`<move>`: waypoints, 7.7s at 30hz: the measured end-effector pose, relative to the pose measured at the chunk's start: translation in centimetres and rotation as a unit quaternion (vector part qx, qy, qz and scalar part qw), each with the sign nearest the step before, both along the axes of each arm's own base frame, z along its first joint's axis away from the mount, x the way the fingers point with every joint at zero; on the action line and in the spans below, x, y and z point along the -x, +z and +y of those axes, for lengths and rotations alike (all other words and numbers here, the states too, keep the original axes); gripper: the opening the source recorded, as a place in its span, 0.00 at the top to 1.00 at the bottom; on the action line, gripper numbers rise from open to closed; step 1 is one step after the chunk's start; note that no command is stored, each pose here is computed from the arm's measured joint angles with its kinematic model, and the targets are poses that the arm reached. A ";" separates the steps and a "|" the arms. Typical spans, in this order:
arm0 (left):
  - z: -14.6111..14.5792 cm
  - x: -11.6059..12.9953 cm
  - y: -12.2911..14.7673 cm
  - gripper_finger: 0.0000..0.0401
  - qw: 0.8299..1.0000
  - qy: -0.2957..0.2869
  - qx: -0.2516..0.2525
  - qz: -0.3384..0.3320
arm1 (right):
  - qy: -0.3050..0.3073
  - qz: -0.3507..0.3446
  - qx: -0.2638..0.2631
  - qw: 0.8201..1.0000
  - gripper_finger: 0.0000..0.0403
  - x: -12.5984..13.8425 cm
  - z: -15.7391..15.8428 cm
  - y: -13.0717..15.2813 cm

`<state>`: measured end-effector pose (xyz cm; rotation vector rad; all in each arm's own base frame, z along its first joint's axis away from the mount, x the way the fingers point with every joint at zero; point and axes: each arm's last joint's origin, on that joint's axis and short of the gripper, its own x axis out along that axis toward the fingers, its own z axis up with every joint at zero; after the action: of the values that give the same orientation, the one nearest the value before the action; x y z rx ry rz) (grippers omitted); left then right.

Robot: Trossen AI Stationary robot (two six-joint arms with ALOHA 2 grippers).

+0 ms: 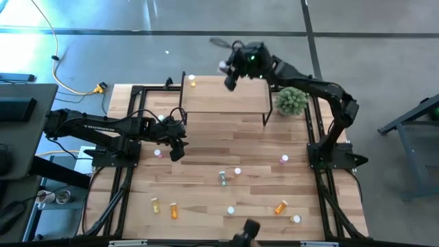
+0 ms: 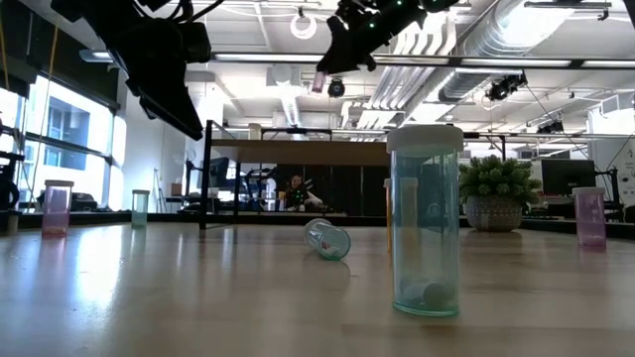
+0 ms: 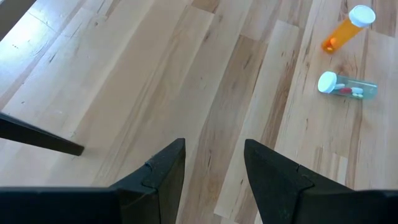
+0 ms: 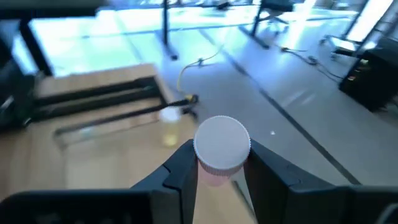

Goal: Pick and place medicine bottles onto shelf by color
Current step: Put the middle pink pill bottle on the shelf, then put the top orange pill bottle on the shelf

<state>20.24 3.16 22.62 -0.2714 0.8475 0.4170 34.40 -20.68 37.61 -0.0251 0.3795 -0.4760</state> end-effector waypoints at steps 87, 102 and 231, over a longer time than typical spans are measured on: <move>0.0 -0.1 0.1 0.61 1.000 0.000 -0.001 -0.009 | 0.030 0.067 -0.081 0.994 0.63 -5.8 -2.2 -9.3; 0.0 -0.1 0.1 0.61 1.000 -0.001 0.000 -0.006 | 0.045 0.068 -0.065 0.995 0.63 -5.6 -1.2 -5.9; -3.9 -3.1 4.1 0.61 0.963 -0.003 -0.046 -0.264 | 0.022 0.069 -0.172 0.982 0.63 13.3 22.4 -6.8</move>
<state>23.29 -0.77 26.69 -0.2767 0.3048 0.3539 21.08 1.71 30.86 0.2704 0.5926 -0.3611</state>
